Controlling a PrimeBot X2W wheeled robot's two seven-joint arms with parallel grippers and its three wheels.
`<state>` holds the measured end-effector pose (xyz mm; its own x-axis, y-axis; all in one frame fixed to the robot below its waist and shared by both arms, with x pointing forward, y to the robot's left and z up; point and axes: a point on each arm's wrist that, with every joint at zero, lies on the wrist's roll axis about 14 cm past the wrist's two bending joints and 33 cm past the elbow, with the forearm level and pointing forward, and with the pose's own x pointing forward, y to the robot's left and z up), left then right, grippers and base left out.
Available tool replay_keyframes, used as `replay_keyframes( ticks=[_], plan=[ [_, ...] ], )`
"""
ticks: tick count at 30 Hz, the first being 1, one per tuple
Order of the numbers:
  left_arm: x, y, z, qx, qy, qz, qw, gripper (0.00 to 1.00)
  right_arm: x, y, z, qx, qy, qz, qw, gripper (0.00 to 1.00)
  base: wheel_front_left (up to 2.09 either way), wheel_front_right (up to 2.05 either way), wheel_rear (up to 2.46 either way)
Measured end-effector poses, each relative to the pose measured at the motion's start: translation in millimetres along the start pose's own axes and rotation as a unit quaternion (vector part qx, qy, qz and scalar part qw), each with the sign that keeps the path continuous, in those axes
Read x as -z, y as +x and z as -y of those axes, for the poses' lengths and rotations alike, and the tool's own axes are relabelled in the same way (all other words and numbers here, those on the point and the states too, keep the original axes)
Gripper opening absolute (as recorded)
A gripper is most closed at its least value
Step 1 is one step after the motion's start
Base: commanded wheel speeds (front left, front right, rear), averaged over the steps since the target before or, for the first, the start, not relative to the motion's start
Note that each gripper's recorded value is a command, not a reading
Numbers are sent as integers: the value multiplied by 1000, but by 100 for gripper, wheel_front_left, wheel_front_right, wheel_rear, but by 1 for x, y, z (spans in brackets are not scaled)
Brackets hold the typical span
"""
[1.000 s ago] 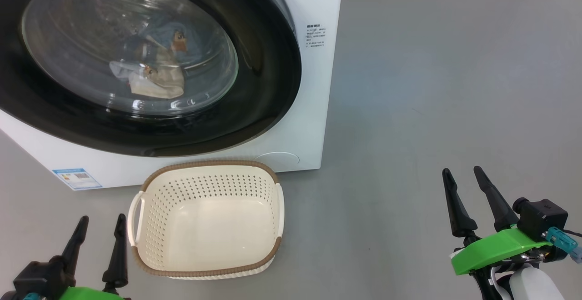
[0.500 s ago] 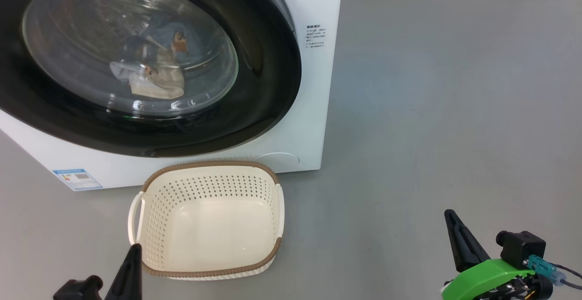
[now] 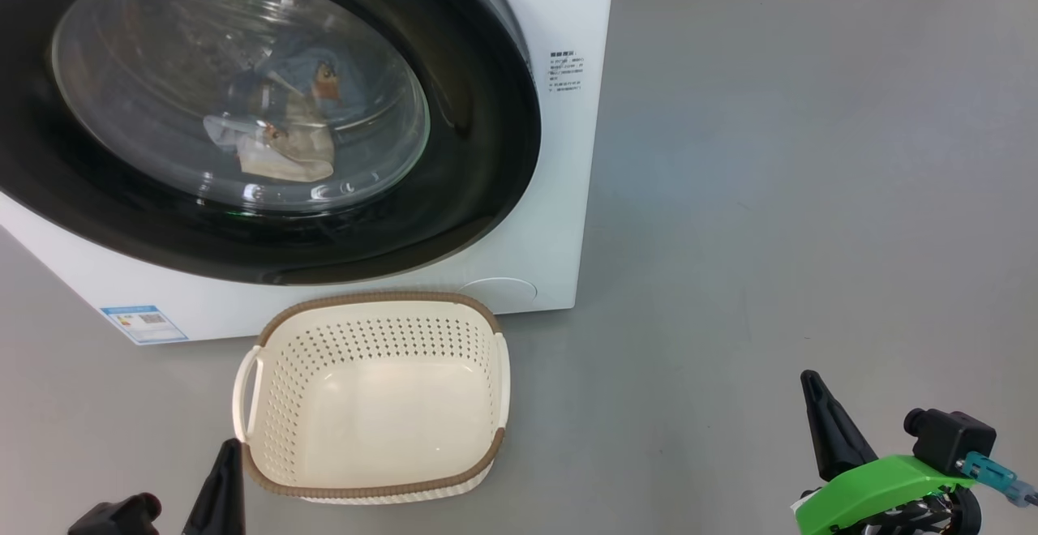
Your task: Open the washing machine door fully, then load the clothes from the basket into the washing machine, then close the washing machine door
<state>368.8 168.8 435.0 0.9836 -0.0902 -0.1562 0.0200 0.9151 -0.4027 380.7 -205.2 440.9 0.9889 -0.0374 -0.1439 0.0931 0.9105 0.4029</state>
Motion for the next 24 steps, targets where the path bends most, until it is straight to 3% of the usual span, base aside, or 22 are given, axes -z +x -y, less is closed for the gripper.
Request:
replay_keyframes(
  ticks=[24],
  plan=[
    [-6,-2,-7,-25,-120,5,993,0,-10,1,1,14,118,8,993,0,0,0,0]
  ],
)
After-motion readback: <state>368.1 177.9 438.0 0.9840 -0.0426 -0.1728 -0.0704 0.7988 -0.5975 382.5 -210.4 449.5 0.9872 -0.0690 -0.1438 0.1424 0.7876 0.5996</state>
